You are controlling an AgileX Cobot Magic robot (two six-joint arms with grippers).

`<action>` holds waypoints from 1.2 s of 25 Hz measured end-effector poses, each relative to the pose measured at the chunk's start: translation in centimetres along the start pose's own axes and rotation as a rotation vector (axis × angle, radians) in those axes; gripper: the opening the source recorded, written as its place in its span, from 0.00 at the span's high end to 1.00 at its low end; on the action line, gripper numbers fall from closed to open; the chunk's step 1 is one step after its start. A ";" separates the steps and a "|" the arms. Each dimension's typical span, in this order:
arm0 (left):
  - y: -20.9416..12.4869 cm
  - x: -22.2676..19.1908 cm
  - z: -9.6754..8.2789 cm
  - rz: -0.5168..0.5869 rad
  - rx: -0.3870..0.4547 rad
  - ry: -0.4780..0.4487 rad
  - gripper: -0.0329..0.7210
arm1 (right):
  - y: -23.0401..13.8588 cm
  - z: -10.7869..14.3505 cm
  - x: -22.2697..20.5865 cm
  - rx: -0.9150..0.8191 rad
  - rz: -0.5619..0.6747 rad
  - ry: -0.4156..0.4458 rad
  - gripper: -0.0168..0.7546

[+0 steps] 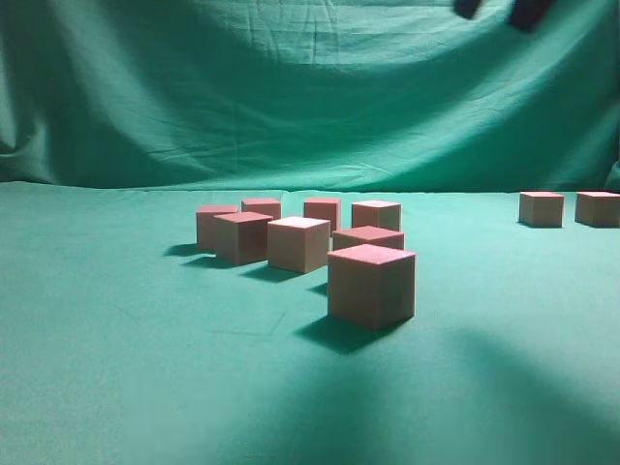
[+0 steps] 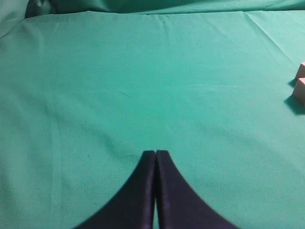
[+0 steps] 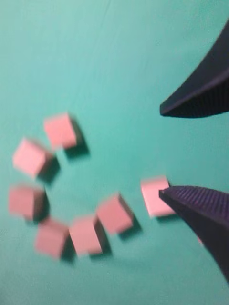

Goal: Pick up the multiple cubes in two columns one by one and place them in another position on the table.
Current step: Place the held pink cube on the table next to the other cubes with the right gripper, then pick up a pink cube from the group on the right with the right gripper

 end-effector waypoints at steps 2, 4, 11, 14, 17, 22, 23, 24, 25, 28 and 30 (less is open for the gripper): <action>0.0 0.0 0.0 0.000 0.000 0.000 0.96 | 0.0 -2.9 0.5 -0.063 0.005 -0.046 0.57; 0.0 0.0 0.0 0.000 0.000 0.000 0.96 | 0.1 -5.2 0.6 -0.076 -0.004 -0.088 0.57; 0.0 0.0 0.0 0.000 0.000 0.000 0.96 | 1.3 -10.8 -0.7 -0.125 -0.036 -0.172 0.37; 0.0 0.0 0.0 0.000 0.000 0.000 0.96 | 1.8 -12.2 -2.6 -0.142 -0.004 -0.178 0.19; 0.0 0.0 0.0 0.000 0.000 0.000 0.96 | 3.5 -13.1 -4.1 -0.142 -0.002 -0.182 0.17; 0.0 0.0 0.0 0.000 0.000 0.000 0.96 | 6.0 -14.9 -6.4 -0.136 0.062 -0.202 0.17; 0.0 0.0 0.0 0.000 0.000 0.000 0.96 | 6.3 -15.3 -7.0 -0.134 0.083 -0.209 0.17; 0.0 0.0 0.0 0.000 0.000 0.000 0.96 | 6.6 -15.8 -7.5 -0.135 0.103 -0.217 0.17; 0.0 0.0 0.0 0.000 0.000 0.000 0.96 | 6.7 -16.2 -8.2 -0.143 0.125 -0.222 0.17; 0.0 0.0 0.0 0.000 0.000 0.000 0.96 | 7.1 -17.2 -9.6 -0.176 0.172 -0.236 0.17; 0.0 0.0 0.0 0.000 0.000 0.000 0.96 | 6.9 -17.7 -10.6 -0.215 0.201 -0.240 0.17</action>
Point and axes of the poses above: a point on each arm's last joint axis where the gripper is mounted, x pointing back along that axis away from the gripper, z along the wrist's bending axis when the last joint is at zero, y = z × x, the point moved 8 cm from there along -x, pointing out along that axis toward the gripper, and after that the axes turned 10 degrees about x, right-handed, at the moved point
